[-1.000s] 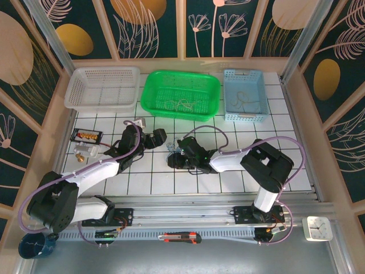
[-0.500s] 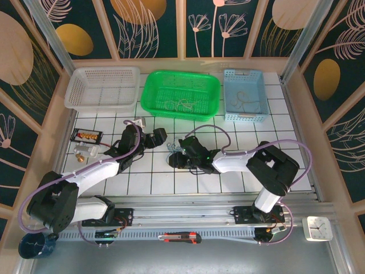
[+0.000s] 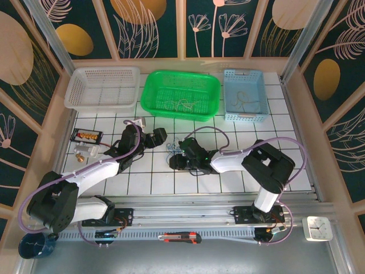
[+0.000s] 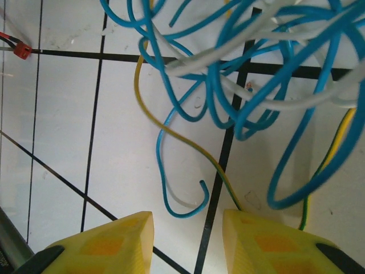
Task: Untangle the cables
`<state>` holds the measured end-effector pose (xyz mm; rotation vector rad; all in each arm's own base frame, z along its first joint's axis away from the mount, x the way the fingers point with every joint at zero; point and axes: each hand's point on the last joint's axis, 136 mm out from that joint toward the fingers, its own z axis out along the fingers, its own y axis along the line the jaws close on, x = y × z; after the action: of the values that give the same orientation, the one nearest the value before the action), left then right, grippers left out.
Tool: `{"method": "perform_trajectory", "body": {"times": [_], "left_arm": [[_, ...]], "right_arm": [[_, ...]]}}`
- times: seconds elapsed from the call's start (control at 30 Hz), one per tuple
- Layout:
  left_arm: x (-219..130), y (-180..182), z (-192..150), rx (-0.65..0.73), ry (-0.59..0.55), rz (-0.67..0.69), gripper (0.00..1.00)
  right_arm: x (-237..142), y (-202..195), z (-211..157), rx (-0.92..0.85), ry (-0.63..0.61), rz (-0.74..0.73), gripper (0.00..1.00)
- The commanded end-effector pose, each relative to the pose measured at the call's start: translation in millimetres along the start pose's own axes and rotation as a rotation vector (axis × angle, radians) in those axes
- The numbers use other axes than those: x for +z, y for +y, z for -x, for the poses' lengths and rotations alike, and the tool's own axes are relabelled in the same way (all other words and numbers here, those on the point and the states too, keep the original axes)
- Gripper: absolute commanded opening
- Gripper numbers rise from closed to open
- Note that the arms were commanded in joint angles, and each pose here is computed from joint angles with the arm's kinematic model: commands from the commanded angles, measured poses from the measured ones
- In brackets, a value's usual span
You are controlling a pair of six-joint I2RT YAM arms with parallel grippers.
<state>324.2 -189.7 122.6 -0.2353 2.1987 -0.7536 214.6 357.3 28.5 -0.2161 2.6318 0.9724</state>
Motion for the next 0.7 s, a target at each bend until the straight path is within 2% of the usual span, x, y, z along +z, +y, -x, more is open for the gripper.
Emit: {"method": "perform_trajectory", "body": {"times": [0.0,0.23,0.47,0.67], "left_arm": [[-0.2,-4.6,9.5,0.007,-0.031,-0.021,0.99],[0.1,-4.3,9.2,0.009,-0.03,-0.022,0.99],[-1.0,-5.2,9.7,0.01,-0.033,-0.026,0.99],[-2.0,-6.2,9.3,0.016,-0.031,-0.031,0.99]], "right_arm": [[5.8,2.3,10.5,0.012,-0.027,-0.01,0.37],[11.3,0.5,21.6,0.013,-0.044,-0.016,0.31],[3.1,9.5,25.3,-0.008,-0.045,0.008,0.0],[-38.9,47.4,45.5,-0.098,-0.091,0.077,0.0]]}}
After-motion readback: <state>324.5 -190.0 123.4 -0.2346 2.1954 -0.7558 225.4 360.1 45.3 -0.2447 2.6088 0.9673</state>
